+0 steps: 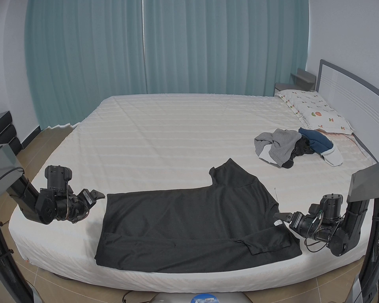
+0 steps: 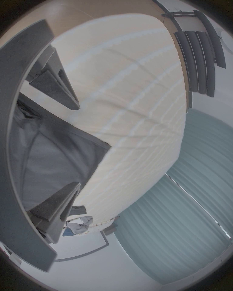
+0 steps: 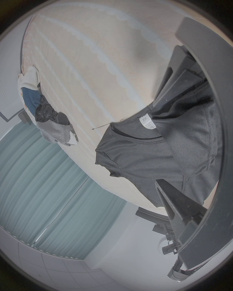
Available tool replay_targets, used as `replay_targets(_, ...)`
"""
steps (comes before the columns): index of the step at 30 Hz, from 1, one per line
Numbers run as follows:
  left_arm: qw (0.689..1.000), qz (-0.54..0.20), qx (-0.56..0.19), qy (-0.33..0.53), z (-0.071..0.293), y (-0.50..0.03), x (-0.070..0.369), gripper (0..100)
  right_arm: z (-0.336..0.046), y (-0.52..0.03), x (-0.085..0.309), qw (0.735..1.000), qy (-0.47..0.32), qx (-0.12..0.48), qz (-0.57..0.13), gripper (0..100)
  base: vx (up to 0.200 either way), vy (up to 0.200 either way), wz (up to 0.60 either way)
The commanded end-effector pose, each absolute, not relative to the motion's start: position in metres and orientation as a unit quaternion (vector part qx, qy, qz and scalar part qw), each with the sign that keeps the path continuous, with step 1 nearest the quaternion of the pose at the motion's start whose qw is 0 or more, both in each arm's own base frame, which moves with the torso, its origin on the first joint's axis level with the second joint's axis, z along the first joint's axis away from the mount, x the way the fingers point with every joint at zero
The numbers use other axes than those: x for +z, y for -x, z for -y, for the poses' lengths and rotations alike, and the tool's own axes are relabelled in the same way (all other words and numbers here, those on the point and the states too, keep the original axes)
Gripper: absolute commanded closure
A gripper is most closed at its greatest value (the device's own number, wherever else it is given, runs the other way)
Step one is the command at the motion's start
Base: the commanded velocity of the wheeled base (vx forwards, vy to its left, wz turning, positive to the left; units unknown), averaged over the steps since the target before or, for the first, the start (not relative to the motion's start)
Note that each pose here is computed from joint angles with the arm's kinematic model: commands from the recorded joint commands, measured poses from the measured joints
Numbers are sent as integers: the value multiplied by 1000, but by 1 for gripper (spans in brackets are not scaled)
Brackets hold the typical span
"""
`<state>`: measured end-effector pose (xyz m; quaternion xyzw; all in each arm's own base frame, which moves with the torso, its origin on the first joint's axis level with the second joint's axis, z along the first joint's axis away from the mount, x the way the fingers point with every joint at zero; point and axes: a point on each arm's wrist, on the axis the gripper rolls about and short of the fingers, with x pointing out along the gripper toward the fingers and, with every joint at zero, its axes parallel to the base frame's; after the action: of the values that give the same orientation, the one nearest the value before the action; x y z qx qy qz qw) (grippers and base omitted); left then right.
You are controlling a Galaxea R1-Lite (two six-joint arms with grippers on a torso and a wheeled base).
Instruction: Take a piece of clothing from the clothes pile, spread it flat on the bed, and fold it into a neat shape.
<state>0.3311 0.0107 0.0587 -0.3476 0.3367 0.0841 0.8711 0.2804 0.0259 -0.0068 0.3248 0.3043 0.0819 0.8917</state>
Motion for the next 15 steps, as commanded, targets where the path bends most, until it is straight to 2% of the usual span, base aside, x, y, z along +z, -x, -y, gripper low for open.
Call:
replay_targets(1,870,-338,80,349,-8,-376,35,0,-27,-279,-7,891,-325,83,-306,0,0,0,0)
replay_targets(7,871,-340,73,346,-6,-417,23,0,-28,-278,-10,889,-324,84,-311,0,0,0,0)
replay_targets(15,859,-339,-6,382,-14,-431,10,0,-29,-278,-11,889,-324,86,-312,0,0,0,0)
